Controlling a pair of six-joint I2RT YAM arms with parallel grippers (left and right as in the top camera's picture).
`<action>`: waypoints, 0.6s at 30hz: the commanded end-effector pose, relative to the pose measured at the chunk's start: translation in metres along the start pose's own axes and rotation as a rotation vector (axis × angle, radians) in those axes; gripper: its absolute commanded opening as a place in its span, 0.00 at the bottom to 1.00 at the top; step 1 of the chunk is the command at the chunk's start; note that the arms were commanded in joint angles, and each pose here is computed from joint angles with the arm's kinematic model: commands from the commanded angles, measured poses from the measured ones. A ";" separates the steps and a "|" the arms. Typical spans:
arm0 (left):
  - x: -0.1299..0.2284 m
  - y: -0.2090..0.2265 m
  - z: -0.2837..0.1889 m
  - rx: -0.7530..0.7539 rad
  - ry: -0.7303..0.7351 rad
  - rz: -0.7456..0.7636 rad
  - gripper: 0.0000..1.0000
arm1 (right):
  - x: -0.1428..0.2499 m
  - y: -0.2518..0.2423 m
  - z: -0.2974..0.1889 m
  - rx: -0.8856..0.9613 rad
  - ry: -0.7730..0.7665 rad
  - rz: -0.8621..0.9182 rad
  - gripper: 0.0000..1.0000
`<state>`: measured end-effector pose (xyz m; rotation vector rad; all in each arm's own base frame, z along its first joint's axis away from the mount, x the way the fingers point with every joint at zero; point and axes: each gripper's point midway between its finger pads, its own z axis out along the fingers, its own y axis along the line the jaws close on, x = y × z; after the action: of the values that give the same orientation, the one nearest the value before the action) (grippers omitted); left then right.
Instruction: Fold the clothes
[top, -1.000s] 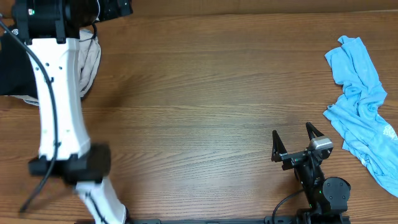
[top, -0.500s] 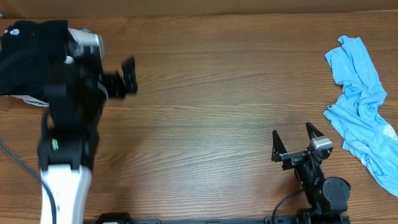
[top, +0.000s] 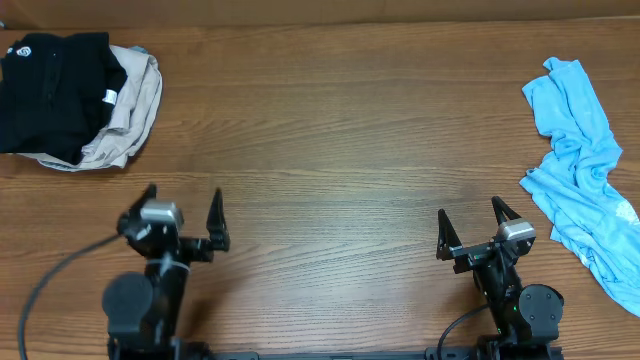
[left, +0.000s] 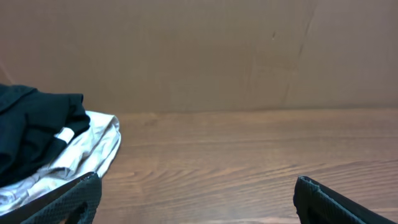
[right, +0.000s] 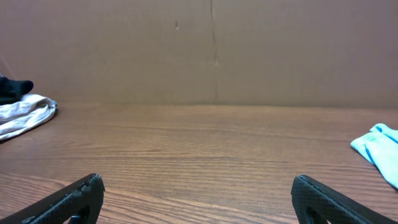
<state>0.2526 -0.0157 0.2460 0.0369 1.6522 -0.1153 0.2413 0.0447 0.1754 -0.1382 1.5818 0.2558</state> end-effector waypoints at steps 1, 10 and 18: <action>0.020 0.003 -0.006 -0.017 -0.030 0.021 1.00 | 0.001 0.001 0.000 -0.006 -0.008 -0.003 1.00; 0.061 0.008 0.001 -0.022 -0.093 -0.007 1.00 | 0.001 0.001 0.000 -0.006 -0.008 -0.003 1.00; 0.090 0.014 0.000 -0.053 -0.008 -0.023 1.00 | 0.001 0.001 0.000 -0.006 -0.008 -0.003 1.00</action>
<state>0.2466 -0.0117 0.1657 0.0147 1.6148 -0.1010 0.2413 0.0448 0.1756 -0.1385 1.5814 0.2555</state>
